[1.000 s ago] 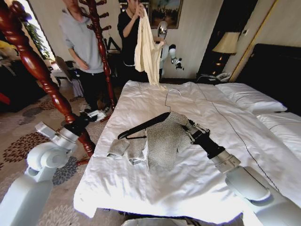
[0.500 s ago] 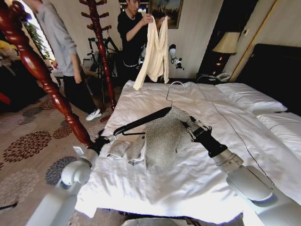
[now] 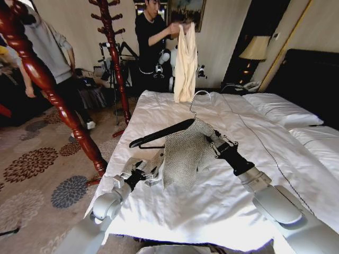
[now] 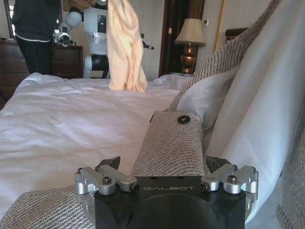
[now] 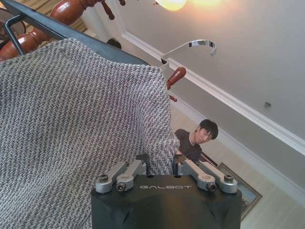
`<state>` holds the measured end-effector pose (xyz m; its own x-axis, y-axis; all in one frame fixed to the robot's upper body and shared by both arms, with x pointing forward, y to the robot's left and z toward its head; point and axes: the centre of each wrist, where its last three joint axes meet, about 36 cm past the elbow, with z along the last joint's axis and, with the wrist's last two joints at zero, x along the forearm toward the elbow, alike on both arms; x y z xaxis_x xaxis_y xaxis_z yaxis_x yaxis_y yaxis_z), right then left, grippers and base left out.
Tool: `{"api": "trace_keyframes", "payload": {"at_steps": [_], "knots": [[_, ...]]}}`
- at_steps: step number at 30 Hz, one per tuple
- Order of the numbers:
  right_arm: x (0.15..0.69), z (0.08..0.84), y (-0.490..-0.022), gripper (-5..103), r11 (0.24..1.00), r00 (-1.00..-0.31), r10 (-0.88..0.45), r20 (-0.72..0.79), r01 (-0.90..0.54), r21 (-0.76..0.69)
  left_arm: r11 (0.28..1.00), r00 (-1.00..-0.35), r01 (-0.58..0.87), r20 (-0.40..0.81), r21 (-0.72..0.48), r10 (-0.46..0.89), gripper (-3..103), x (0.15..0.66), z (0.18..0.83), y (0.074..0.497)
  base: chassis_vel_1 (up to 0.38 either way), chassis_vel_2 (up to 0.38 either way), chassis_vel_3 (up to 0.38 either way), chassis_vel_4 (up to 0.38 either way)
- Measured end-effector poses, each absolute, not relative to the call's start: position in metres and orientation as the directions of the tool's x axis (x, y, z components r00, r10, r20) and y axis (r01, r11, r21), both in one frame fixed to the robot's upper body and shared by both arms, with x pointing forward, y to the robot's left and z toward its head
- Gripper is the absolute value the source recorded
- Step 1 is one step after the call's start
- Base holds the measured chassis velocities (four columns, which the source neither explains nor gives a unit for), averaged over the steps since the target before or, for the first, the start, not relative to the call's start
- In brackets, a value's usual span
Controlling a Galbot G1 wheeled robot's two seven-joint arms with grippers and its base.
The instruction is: Pick up the clothes from the bed and hang them on the clothes hanger.
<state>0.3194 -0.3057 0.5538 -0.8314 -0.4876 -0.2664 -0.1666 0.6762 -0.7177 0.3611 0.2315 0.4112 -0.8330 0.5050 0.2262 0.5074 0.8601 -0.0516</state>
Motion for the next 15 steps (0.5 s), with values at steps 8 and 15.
{"api": "trace_keyframes", "payload": {"at_steps": [8, 15], "knots": [[0.3180, 0.5536, -0.3047, 23, 0.678, -0.829, -0.490, -0.268, -0.170, -0.715, 0.863, -0.836, 0.505, 0.233, -0.026, 0.496, 95, 0.3642, 0.4069, 0.2276, 0.000, 0.000, 0.000, 0.000], [0.3162, 0.5541, -0.3036, 23, 0.679, -0.827, -0.493, -0.271, -0.171, -0.714, 0.870, -0.844, 0.492, 0.230, -0.024, 0.484, 68, 0.3678, 0.4082, 0.2302, 0.000, 0.000, 0.000, 0.000]]}}
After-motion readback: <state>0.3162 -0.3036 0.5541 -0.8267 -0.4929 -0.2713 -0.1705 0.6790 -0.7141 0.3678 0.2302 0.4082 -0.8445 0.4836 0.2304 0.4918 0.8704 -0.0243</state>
